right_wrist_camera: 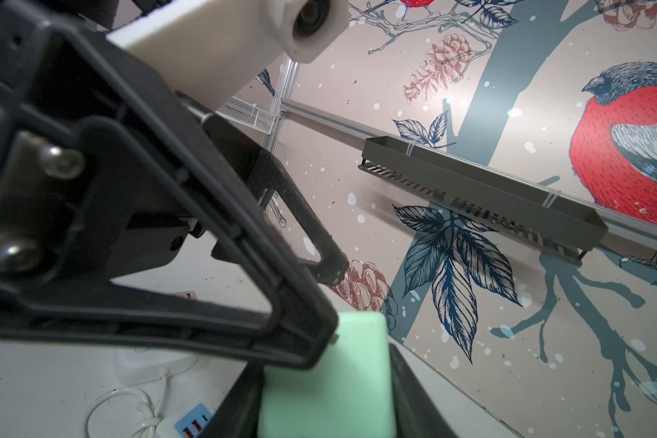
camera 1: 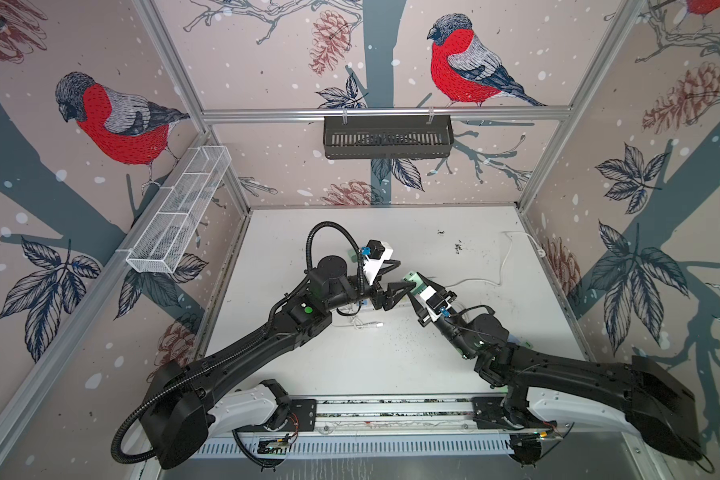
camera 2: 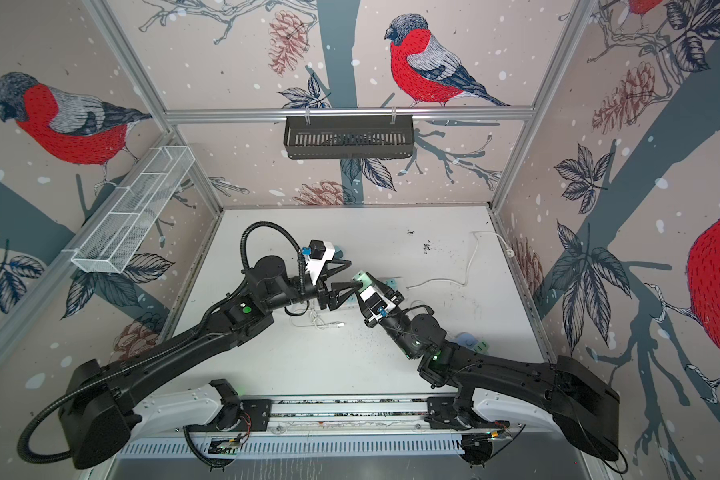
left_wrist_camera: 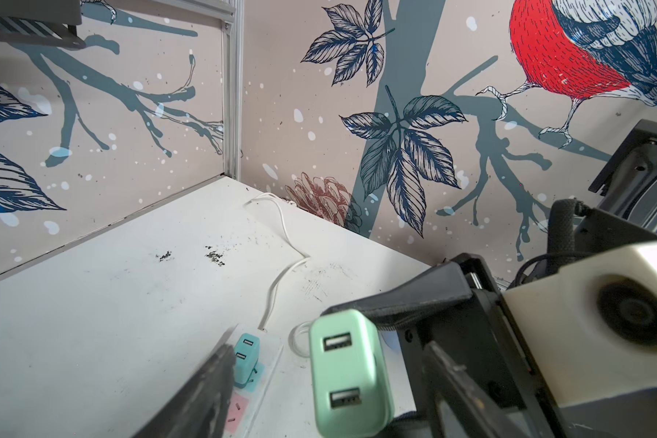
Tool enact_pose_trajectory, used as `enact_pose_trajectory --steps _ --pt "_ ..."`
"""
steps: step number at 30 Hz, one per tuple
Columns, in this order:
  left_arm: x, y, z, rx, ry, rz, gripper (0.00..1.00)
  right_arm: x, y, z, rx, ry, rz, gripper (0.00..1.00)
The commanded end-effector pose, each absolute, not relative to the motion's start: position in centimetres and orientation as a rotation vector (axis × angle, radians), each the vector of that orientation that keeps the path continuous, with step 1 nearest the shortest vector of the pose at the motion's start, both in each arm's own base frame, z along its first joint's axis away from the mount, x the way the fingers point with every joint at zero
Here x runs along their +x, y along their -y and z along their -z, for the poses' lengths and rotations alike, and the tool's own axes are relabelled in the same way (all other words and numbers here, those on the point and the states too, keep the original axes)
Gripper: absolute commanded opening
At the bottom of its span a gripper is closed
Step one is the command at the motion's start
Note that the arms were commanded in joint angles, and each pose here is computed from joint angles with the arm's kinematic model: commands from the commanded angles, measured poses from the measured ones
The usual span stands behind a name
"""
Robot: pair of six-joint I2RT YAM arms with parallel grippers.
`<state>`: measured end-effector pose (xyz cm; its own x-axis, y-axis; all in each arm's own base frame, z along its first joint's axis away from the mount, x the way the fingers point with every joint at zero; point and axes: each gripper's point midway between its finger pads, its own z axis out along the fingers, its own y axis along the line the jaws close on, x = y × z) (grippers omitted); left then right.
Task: Insert the plug
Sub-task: 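Close the left gripper on the light-green adapter while the right gripper holds it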
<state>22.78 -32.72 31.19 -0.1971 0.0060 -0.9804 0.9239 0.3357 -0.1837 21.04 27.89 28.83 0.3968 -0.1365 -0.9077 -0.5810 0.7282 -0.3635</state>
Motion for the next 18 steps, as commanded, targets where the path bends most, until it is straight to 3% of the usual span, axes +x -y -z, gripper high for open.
enact_pose_trajectory --steps 1,14,18 --pt "22.6 32.9 -31.8 0.899 -1.491 1.062 0.75 20.7 -27.9 -30.8 -0.711 -1.079 -0.312 0.09" --pt "22.4 34.0 -31.3 0.957 -1.504 1.1 0.45 20.8 -28.1 -31.4 -0.693 -1.079 -0.305 0.09" --pt "22.1 34.1 -31.3 0.977 -1.492 1.11 0.26 20.9 -28.2 -31.2 -0.7 -1.085 -0.301 0.1"
